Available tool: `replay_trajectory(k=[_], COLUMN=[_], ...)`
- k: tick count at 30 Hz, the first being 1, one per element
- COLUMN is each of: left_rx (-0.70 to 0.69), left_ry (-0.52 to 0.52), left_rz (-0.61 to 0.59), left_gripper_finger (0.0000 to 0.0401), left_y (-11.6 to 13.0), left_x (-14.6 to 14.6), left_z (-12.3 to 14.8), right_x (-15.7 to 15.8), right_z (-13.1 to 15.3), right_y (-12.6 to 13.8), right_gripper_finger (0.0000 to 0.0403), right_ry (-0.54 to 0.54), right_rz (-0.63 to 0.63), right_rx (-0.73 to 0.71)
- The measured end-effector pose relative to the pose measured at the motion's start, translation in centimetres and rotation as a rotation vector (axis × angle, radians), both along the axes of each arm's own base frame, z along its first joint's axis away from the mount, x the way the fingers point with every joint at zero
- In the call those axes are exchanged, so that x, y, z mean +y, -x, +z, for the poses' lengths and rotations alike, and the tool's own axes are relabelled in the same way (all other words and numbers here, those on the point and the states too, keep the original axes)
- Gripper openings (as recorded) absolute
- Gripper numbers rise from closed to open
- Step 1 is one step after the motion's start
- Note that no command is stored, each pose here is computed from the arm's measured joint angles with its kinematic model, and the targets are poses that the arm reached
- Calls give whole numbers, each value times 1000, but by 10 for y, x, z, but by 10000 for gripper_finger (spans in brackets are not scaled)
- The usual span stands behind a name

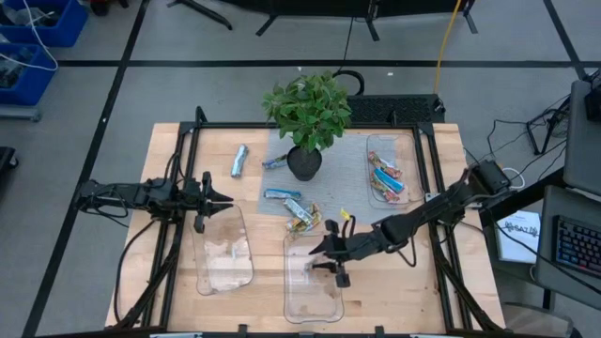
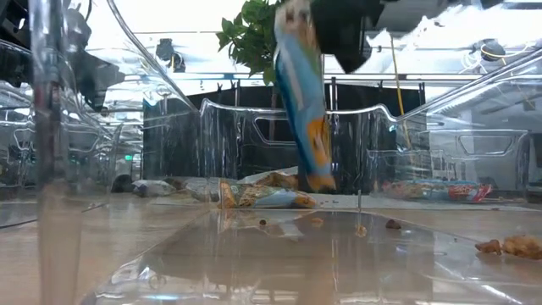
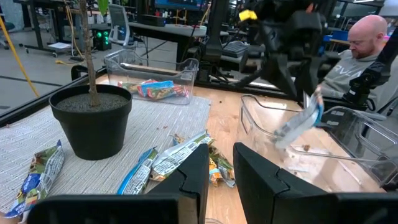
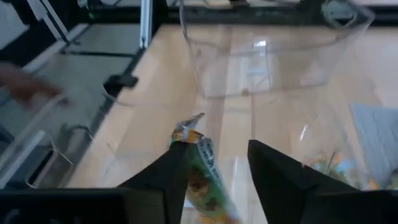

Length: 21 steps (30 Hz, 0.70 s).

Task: Pick and place Granola Bars by type
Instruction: Put the right yellow granola bar into the middle transparent bin, then put the top yellow granola bar into the middle transparent bin

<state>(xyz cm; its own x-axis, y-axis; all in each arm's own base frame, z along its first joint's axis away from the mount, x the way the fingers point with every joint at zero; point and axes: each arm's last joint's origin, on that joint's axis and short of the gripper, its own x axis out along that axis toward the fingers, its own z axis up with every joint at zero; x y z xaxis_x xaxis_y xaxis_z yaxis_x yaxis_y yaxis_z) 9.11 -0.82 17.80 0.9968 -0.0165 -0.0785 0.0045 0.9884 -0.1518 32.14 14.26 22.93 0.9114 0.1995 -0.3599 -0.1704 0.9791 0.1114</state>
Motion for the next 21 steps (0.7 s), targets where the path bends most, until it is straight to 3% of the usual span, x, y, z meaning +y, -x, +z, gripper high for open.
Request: replay_trajectory(k=[5, 11, 21], left_rx=[0, 0, -14], left_ry=[0, 0, -23], left_rz=[0, 0, -2], left_gripper_finger=[77, 77, 77], left_y=[0, 0, 0], left_x=[0, 0, 0], left_z=[0, 0, 1], right_x=[-3, 2, 0], right_z=[16, 11, 10], right_y=[6, 9, 10], right_gripper_finger=[175, 176, 172], right_ry=[-18, -44, -57], right_rz=[4, 178, 165], right_rx=[-41, 20, 32])
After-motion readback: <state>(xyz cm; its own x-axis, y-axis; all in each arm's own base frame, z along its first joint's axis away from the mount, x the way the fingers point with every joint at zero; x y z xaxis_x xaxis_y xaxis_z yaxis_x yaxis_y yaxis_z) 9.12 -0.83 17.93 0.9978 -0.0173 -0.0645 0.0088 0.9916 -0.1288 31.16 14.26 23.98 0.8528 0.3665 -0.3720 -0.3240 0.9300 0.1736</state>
